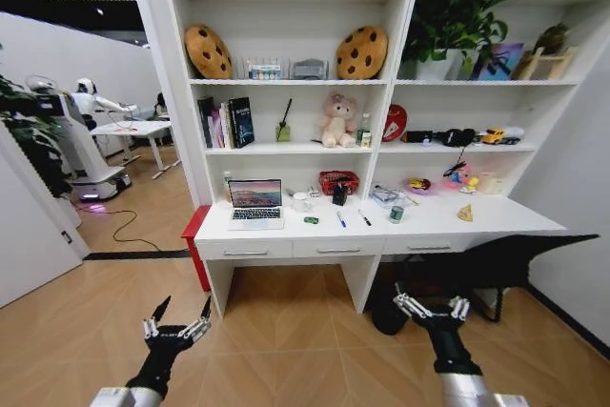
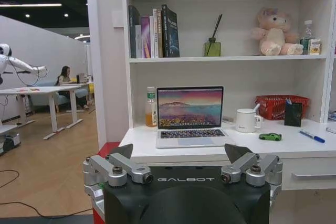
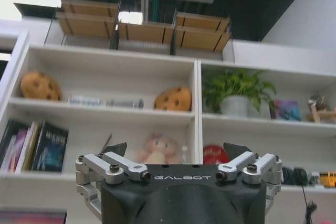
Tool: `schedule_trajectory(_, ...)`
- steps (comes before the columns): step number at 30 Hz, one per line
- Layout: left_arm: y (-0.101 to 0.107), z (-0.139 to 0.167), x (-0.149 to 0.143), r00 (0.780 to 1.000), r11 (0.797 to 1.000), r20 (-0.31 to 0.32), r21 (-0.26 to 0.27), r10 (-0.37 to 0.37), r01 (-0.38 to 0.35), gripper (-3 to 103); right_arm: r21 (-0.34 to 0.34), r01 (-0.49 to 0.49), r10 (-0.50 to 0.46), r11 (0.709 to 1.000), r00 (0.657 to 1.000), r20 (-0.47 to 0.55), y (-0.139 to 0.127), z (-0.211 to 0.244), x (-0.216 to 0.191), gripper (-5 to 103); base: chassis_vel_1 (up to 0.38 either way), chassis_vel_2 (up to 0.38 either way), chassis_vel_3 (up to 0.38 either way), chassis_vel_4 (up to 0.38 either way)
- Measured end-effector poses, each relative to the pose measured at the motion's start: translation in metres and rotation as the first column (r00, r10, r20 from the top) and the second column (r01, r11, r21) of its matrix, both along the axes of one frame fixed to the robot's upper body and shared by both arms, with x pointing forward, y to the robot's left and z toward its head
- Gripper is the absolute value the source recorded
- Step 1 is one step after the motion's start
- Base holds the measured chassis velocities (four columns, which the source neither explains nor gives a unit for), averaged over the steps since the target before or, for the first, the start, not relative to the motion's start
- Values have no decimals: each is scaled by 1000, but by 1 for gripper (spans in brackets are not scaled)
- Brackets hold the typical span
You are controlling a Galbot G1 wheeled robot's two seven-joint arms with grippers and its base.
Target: Organize the objects on the table.
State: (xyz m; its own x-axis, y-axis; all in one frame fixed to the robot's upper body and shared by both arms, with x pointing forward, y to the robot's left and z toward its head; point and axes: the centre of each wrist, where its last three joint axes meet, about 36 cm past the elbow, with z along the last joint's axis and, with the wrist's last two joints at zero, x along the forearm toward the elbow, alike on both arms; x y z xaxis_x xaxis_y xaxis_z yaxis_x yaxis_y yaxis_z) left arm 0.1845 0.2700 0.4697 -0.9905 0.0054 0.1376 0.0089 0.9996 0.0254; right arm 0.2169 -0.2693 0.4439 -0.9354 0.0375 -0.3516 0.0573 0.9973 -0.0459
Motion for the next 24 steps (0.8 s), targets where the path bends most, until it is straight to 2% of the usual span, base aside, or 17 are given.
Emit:
schedule_trajectory(1, 0, 0, 0, 1000, 1000, 0, 1, -1, 1, 96, 58, -23, 21, 998, 999, 44, 5, 0, 1, 100, 0, 0, 0, 0)
schedule_trajectory(2, 0, 0, 0, 1000, 1000, 0, 1, -1, 1, 96, 58, -23, 21, 998, 999, 44, 5, 0, 1, 100, 0, 0, 0, 0)
schedule_trajectory(4, -1, 0, 0, 1000, 1000, -1, -1, 3, -3, 96, -6, -42, 42, 999, 981, 188, 1, -1, 10, 100, 0, 0, 0, 0)
schedule_trajectory(5, -1, 0, 0, 1000, 1000, -1, -1, 3, -3, 96, -6, -42, 42, 999, 981, 188, 1, -1, 10, 100, 0, 0, 0, 0)
schedule_trajectory(6, -1, -1, -1, 1000, 1000, -5, 2, 4, -4, 96, 0, -29, 29, 1000, 996, 84, 1, 0, 6, 100, 0, 0, 0, 0)
schedule_trajectory(7, -1, -1, -1, 1000, 1000, -5, 2, 4, -4, 96, 0, -29, 29, 1000, 996, 84, 1, 0, 6, 100, 0, 0, 0, 0)
schedule_trajectory(8, -1, -2, -1, 1000, 1000, -7, 5, 4, -4, 96, 50, -1, 4, 999, 999, -53, 3, 3, -2, 100, 0, 0, 0, 0)
schedule_trajectory(9, -2, -2, -1, 1000, 1000, -6, 5, 3, -3, 96, 120, 27, -14, 992, 994, -113, 6, 5, -6, 100, 0, 0, 0, 0)
schedule_trajectory(10, -2, -2, -1, 1000, 1000, -6, 5, 3, -3, 96, 120, 27, -14, 992, 994, -113, 6, 5, -6, 100, 0, 0, 0, 0)
schedule_trajectory(11, -2, -1, -1, 1000, 1000, -5, 5, 3, -3, 96, 135, 38, -31, 990, 998, -54, 8, 2, -4, 100, 0, 0, 0, 0)
schedule_trajectory(12, -1, -1, -1, 1000, 1000, -4, 3, 4, -4, 96, 95, 35, -44, 995, 995, 95, 4, -2, 5, 100, 0, 0, 0, 0)
schedule_trajectory(14, -1, -1, -1, 1000, 1000, -4, 4, 5, -5, 96, 52, 24, -33, 998, 984, 176, -1, 0, 12, 100, 0, 0, 0, 0)
schedule_trajectory(16, -1, -1, -2, 1000, 1000, -6, 5, 6, -6, 96, 68, 27, -36, 997, 990, 138, 0, 2, 11, 100, 0, 0, 0, 0)
schedule_trajectory(18, -2, -2, -2, 1000, 1000, -5, 4, 3, -3, 96, 151, 79, -66, 985, 994, -89, 6, 7, -3, 100, 0, 0, 0, 0)
schedule_trajectory(19, -2, -2, -2, 1000, 1000, -5, 4, 3, -3, 96, 151, 79, -66, 985, 994, -89, 6, 7, -3, 100, 0, 0, 0, 0)
schedule_trajectory(20, -2, -2, -1, 1000, 1000, -5, 2, 2, -2, 96, 211, 103, -63, 972, 980, -187, 8, 10, -9, 100, 0, 0, 0, 0)
schedule_trajectory(24, -2, -2, -2, 1000, 1000, -7, 1, 2, -2, 96, 236, 114, -47, 965, 961, -271, 9, 17, -11, 100, 0, 0, 0, 0)
